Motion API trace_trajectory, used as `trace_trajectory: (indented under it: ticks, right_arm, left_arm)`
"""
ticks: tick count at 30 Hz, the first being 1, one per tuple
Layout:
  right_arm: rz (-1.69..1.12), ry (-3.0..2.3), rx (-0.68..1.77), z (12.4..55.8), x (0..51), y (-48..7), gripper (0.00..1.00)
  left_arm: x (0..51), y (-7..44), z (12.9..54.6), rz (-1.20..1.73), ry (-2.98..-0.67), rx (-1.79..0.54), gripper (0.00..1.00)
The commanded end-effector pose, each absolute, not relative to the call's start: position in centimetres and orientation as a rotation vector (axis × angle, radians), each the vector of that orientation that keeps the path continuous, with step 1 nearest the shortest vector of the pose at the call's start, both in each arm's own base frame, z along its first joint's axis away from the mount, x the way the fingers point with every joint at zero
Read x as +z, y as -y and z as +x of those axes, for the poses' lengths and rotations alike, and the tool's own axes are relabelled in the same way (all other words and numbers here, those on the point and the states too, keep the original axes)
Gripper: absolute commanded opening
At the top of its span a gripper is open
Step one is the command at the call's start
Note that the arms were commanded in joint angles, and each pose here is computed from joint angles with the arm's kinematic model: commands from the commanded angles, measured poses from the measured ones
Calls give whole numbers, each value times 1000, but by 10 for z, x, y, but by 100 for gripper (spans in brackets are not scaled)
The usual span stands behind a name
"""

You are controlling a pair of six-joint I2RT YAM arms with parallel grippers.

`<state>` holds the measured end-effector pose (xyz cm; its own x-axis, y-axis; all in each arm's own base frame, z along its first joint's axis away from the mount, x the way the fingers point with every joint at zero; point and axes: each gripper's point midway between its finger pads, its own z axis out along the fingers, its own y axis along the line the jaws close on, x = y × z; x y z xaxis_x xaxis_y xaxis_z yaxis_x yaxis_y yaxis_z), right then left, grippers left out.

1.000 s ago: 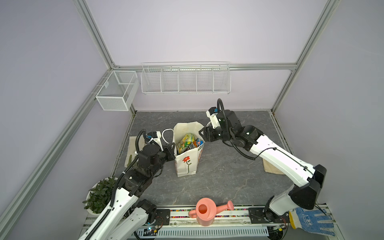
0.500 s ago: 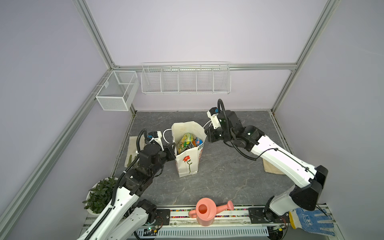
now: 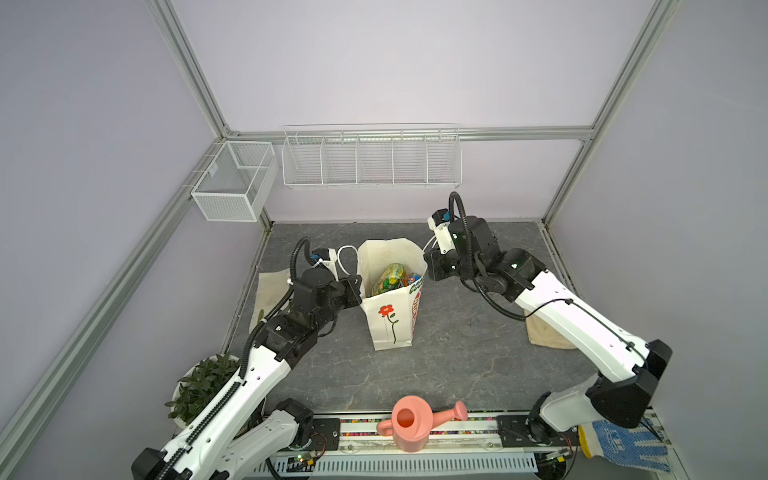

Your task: Place the snacks into the paper bag

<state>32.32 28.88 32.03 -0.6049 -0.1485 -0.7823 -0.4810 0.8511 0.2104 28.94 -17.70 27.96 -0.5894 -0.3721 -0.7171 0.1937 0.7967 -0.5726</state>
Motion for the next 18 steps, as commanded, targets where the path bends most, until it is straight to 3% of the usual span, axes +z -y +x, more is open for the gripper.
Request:
trace_trajectory:
  ticks: [1,18]
  right_arm:
    - [-406,-2045,538,328,377,-271,7]
    - [-327,-2065,481,359,383,-233,7]
  left_arm:
    - [317,190,298,-89,-1958,-838,0]
    - [332,243,343,22,-1970,-866,0]
